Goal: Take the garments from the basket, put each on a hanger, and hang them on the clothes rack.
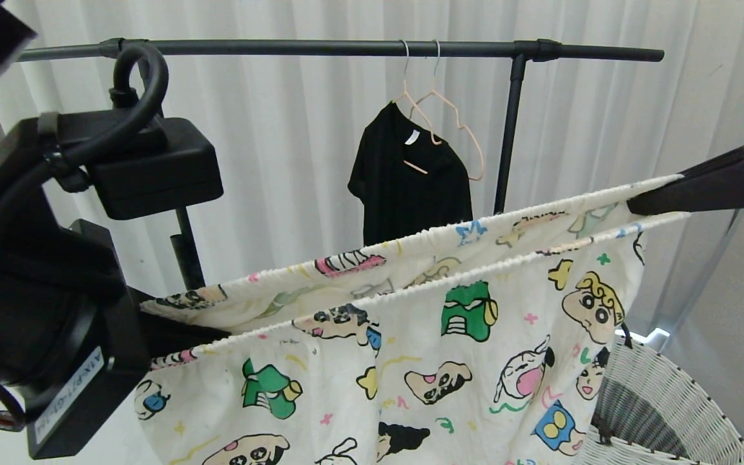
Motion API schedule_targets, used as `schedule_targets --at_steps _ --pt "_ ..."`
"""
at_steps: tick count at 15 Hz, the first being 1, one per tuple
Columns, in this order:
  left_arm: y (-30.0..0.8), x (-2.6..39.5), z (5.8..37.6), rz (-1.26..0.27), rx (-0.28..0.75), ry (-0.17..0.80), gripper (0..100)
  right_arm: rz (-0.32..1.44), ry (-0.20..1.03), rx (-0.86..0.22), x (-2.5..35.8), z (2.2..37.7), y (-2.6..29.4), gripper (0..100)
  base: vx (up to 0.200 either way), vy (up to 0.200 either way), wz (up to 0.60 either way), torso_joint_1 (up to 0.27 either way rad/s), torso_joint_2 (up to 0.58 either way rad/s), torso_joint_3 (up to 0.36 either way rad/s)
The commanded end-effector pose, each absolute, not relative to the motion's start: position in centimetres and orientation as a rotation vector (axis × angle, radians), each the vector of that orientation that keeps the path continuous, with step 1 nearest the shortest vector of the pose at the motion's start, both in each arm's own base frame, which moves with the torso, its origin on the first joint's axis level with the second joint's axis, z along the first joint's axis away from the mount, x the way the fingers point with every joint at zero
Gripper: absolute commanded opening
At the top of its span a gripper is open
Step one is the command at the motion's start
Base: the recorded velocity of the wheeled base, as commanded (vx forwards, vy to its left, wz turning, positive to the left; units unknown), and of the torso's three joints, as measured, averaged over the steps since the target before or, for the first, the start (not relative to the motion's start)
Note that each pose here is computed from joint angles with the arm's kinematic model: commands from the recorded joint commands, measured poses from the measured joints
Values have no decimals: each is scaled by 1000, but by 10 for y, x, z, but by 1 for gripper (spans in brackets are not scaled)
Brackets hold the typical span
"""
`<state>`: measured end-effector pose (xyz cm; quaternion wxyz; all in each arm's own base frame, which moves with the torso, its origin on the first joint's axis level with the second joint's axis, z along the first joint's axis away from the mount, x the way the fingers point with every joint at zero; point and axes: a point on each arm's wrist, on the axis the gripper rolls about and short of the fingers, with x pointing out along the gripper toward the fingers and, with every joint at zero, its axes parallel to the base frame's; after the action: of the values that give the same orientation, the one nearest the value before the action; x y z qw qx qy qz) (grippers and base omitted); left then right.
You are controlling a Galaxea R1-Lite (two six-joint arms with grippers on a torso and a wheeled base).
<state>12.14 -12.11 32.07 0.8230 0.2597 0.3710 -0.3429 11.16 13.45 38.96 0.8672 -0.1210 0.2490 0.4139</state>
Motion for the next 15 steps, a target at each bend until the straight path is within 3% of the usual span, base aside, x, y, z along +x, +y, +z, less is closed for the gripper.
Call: schedule_targets --at_steps 1,3,4,11,15 --pt "-121 124 315 -715 559 818 0 880 506 -254 107 392 132 0 0 0 0 0 0 0" --pt "-119 125 316 -706 548 812 0 885 498 -267 106 392 132 0 0 0 0 0 0 0" --pt "-119 125 316 -707 544 802 100 885 496 -265 106 393 132 0 0 0 0 0 0 0" --pt "-123 136 307 -679 537 832 100 1003 419 -287 92 405 135 0 0 0 0 0 0 0" --pt "-123 144 305 -690 469 761 100 993 431 -289 93 403 136 0 0 0 0 0 0 0"
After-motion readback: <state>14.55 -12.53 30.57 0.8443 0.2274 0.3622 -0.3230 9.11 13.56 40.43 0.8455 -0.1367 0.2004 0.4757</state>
